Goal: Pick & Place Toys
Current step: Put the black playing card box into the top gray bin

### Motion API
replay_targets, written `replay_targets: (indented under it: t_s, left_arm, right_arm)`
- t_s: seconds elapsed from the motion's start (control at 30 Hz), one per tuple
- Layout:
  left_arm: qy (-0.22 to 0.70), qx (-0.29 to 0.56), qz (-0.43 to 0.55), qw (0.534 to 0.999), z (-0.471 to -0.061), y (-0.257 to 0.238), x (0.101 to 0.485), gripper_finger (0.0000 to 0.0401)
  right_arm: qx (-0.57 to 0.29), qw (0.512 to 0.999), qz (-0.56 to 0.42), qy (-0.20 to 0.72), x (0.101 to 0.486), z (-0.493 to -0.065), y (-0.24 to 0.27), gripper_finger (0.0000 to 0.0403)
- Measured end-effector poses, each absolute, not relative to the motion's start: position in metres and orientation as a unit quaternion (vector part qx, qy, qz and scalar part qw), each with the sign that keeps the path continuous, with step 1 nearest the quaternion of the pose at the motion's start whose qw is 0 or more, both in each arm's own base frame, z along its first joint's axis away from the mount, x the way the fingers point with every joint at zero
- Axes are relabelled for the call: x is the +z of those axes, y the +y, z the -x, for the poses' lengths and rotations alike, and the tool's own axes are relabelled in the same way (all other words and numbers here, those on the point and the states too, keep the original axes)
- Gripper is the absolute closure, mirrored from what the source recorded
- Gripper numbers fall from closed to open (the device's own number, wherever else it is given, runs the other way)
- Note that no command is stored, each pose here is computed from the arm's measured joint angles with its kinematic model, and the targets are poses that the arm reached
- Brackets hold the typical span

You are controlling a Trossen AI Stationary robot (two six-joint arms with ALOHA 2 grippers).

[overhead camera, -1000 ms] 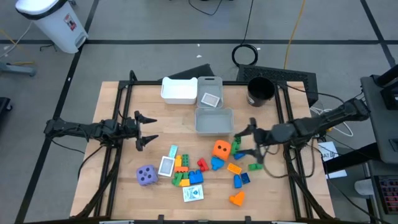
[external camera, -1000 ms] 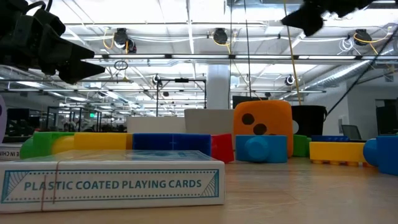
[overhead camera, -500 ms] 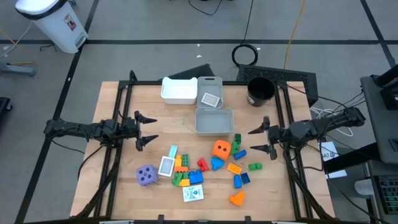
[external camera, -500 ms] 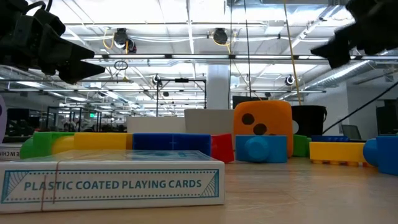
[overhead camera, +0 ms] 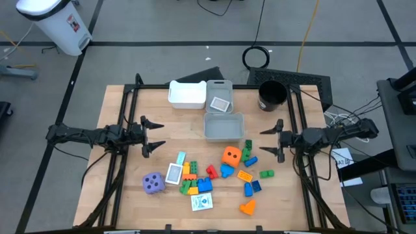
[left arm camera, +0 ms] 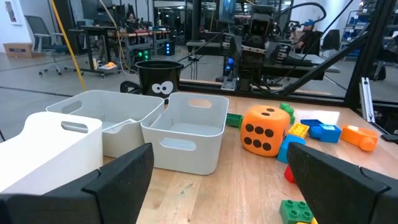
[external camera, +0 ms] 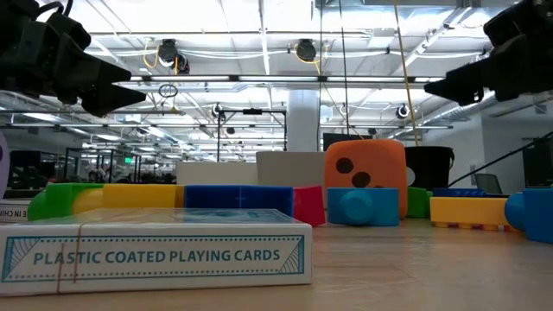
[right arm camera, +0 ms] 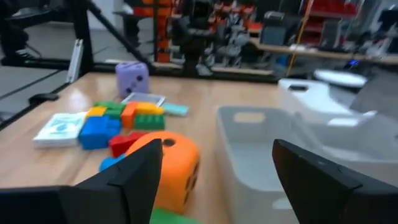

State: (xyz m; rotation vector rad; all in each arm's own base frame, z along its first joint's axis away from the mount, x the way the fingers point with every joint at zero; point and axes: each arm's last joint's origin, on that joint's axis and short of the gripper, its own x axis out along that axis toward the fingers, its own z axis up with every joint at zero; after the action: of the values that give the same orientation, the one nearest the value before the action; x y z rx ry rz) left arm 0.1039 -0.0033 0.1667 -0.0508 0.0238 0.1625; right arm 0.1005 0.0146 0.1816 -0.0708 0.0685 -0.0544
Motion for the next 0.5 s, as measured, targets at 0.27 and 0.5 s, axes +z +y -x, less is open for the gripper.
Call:
replay_targets:
  t_s: [0.27, 0.5]
  left_arm:
    - [0.012, 0.081, 0.025, 0.996, -0.104, -0.003, 0.167, 0.0027]
    - [0.012, 0.081, 0.025, 0.996, -0.104, -0.003, 0.167, 0.0027]
  right_arm:
    - [0.025, 0.999, 0.033, -0.015, 0.179, -0.094, 0.008, 0.0125]
    - [-0.002, 1.000, 0.014, -0.021, 0.173, -0.097, 0.001, 0.0126]
